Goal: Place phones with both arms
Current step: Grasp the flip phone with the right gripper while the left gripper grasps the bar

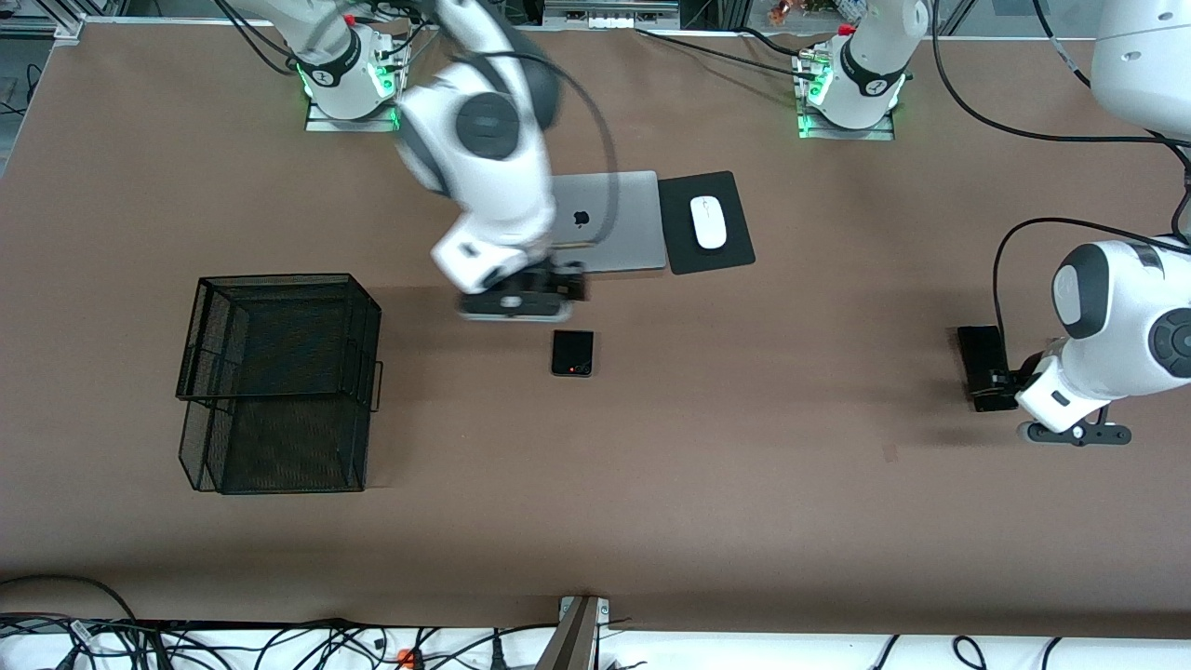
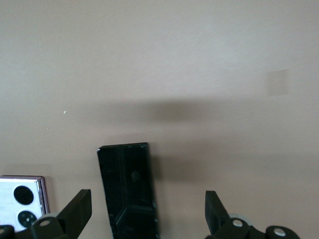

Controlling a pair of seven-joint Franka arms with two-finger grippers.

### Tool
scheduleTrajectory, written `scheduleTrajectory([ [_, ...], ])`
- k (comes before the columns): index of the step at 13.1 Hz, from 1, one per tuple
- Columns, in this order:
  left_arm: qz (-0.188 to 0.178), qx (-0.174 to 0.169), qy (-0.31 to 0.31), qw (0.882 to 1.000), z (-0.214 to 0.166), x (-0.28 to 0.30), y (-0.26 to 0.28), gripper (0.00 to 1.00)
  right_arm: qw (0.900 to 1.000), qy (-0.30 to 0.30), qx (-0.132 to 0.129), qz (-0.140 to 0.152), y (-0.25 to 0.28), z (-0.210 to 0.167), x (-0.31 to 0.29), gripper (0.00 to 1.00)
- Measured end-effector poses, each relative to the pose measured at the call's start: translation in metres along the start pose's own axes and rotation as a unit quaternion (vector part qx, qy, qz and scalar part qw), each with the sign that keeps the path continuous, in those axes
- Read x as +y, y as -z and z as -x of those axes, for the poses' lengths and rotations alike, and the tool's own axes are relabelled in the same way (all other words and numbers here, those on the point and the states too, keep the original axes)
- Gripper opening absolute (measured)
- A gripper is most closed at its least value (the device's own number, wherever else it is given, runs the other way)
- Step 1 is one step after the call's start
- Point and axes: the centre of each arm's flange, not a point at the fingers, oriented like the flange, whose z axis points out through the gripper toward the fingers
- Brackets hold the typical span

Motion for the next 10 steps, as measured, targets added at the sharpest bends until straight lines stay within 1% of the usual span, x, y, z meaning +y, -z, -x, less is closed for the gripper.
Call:
scheduleTrajectory([
  [2, 0.006, 0.011, 0.007, 1.000, 0.018, -0.018, -0.031, 1.00, 1.000, -0.018, -0.001, 0.004, -0.026, 0.010, -0.023, 1.00],
  [5, 0.013, 0.027, 0.013, 0.999, 0.040, -0.027, -0.064, 1.00, 0.999, -0.024, -0.011, 0.020, -0.065, 0.006, -0.019, 1.00],
  [6, 0.014, 0.027, 0.012, 0.999, 0.045, -0.029, -0.069, 1.00, 0.999, -0.024, -0.012, 0.021, -0.079, 0.004, -0.018, 1.00],
  [8, 0.017, 0.026, 0.012, 0.999, 0.052, -0.035, -0.077, 1.00, 1.000, -0.019, -0.008, 0.012, -0.112, 0.003, -0.016, 1.00],
  [10, 0.018, 0.026, 0.011, 0.999, 0.055, -0.037, -0.082, 1.00, 1.000, -0.014, -0.010, 0.009, -0.151, 0.010, -0.013, 1.00],
])
